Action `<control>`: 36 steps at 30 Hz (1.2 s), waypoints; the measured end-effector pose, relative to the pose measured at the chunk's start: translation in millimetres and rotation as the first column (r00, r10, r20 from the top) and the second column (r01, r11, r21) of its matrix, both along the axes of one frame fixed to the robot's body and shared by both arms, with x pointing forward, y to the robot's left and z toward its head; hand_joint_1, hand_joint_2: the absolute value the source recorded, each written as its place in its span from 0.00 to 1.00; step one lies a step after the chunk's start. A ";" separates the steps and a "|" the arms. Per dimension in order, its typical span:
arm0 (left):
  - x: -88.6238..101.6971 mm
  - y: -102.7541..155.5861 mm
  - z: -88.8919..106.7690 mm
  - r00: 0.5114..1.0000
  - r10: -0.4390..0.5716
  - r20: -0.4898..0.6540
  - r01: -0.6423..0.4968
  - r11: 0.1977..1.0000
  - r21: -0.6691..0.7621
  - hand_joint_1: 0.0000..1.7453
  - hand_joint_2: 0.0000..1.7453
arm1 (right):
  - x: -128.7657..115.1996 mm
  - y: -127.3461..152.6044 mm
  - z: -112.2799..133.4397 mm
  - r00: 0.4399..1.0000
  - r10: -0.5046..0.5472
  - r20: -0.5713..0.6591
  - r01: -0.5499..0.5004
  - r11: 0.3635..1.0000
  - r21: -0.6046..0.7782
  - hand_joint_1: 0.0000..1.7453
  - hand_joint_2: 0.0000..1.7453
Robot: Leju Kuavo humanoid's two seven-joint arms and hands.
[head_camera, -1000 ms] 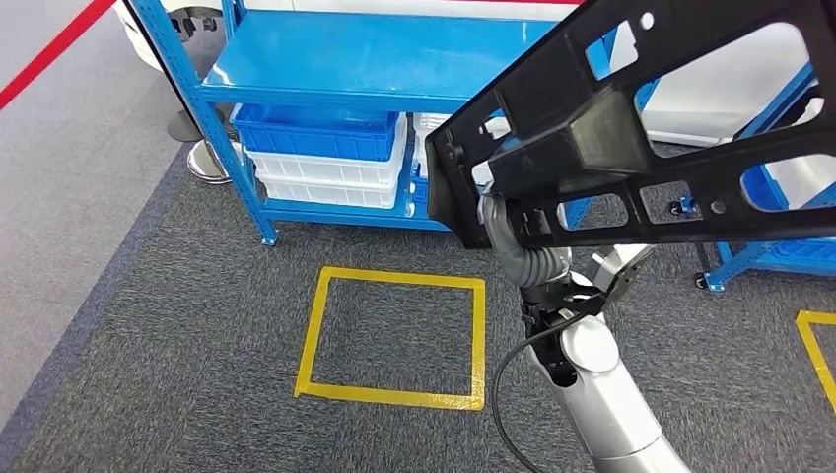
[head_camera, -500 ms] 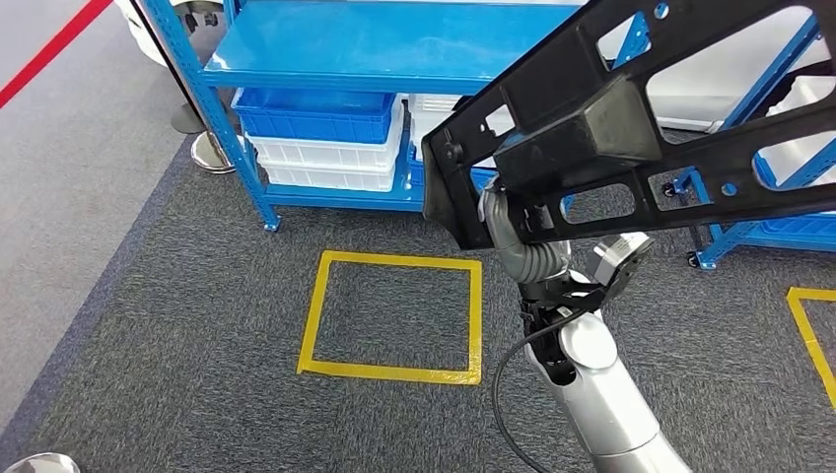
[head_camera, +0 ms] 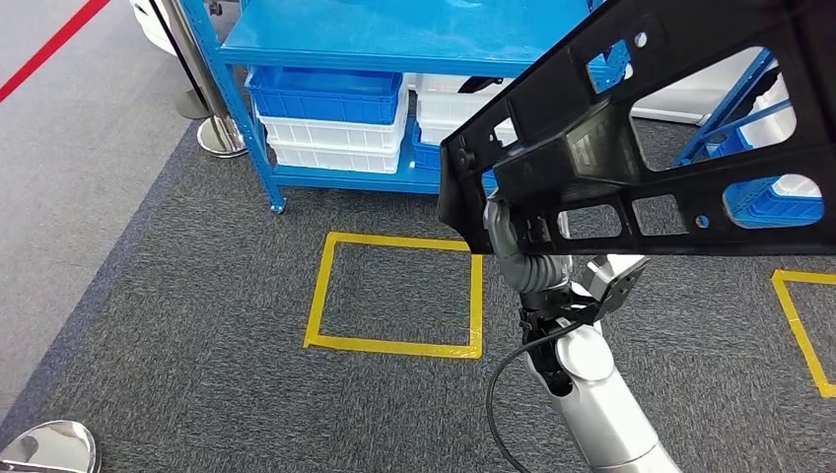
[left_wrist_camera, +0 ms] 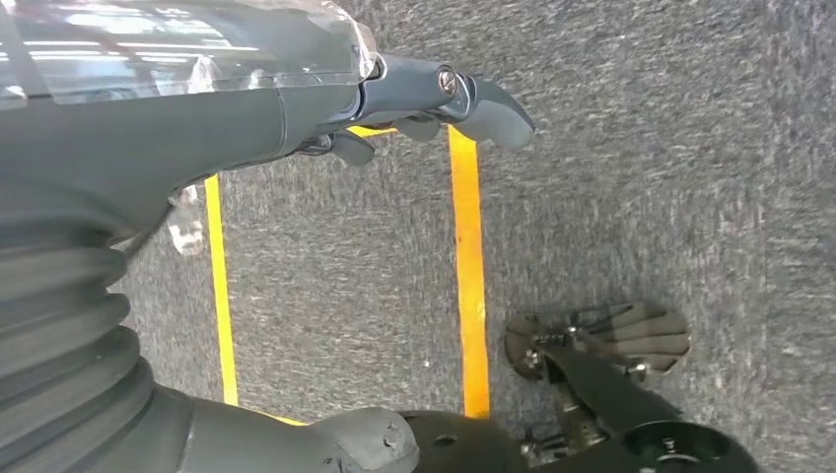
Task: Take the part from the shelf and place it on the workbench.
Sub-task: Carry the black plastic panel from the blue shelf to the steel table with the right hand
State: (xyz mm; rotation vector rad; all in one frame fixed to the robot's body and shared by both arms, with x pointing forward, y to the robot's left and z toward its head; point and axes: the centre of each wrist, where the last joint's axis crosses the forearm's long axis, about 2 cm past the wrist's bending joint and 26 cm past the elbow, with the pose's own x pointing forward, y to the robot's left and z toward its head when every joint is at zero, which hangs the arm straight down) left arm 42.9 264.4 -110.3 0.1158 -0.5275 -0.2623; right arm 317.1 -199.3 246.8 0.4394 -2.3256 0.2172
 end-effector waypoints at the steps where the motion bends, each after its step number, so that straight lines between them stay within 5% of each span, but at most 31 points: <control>1: -0.4 -0.6 0.0 1.000 -0.003 -0.001 0.003 1.000 -0.001 0.00 1.00 | -0.8 0.5 0.2 1.000 -0.003 0.005 0.003 1.000 0.002 1.00 1.00; 31: -0.8 1.2 -0.2 1.000 -0.020 -0.008 0.020 1.000 -0.003 0.00 1.00 | -5.9 1.4 -6.9 1.000 -0.009 -0.019 0.009 1.000 0.017 1.00 1.00; 36: -1.3 1.1 -0.2 1.000 -0.021 -0.015 0.021 1.000 0.004 0.00 1.00 | -15.5 -3.1 -20.1 0.995 -0.102 0.007 0.102 0.995 0.005 1.00 1.00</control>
